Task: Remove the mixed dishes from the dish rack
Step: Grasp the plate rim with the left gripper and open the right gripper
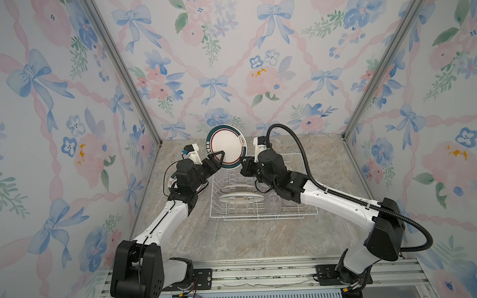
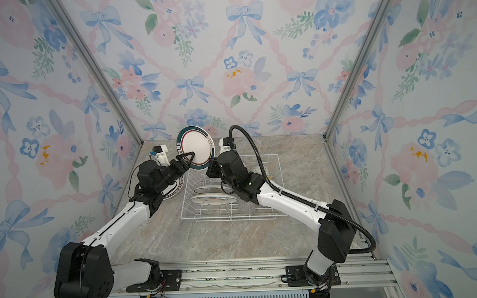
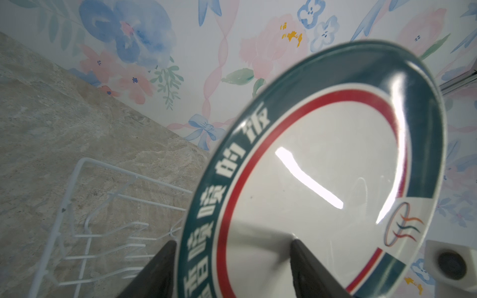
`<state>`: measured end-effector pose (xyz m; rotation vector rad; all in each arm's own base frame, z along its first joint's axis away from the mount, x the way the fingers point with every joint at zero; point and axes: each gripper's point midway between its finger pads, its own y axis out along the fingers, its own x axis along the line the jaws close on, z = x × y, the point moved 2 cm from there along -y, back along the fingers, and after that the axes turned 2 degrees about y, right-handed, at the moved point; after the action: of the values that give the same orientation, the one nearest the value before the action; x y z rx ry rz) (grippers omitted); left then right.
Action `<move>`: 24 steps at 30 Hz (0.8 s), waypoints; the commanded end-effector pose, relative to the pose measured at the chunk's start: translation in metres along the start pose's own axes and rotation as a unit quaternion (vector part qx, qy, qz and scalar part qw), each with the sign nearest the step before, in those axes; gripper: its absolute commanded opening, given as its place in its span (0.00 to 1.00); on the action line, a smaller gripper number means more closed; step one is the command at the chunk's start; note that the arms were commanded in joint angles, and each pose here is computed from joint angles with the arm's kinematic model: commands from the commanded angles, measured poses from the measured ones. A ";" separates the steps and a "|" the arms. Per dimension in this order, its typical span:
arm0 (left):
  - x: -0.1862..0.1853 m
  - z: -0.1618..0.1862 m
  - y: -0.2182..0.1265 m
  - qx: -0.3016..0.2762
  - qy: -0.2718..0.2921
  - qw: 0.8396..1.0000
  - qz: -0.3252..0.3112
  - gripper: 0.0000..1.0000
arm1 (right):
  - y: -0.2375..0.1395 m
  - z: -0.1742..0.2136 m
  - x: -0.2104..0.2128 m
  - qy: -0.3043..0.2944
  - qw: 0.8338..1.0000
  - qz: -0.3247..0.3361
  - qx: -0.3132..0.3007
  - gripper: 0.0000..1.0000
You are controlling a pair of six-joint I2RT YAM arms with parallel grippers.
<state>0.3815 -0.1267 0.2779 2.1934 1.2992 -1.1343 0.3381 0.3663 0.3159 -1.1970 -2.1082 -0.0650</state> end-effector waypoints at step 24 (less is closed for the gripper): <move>-0.016 0.004 0.005 0.012 -0.005 0.999 0.051 0.01 | 0.006 -0.014 0.010 0.077 0.995 -0.055 0.010 0.00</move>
<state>0.3797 -0.1298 0.2993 2.1408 1.1541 -1.1350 0.3592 0.3517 0.3264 -1.1210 -1.9185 -0.2516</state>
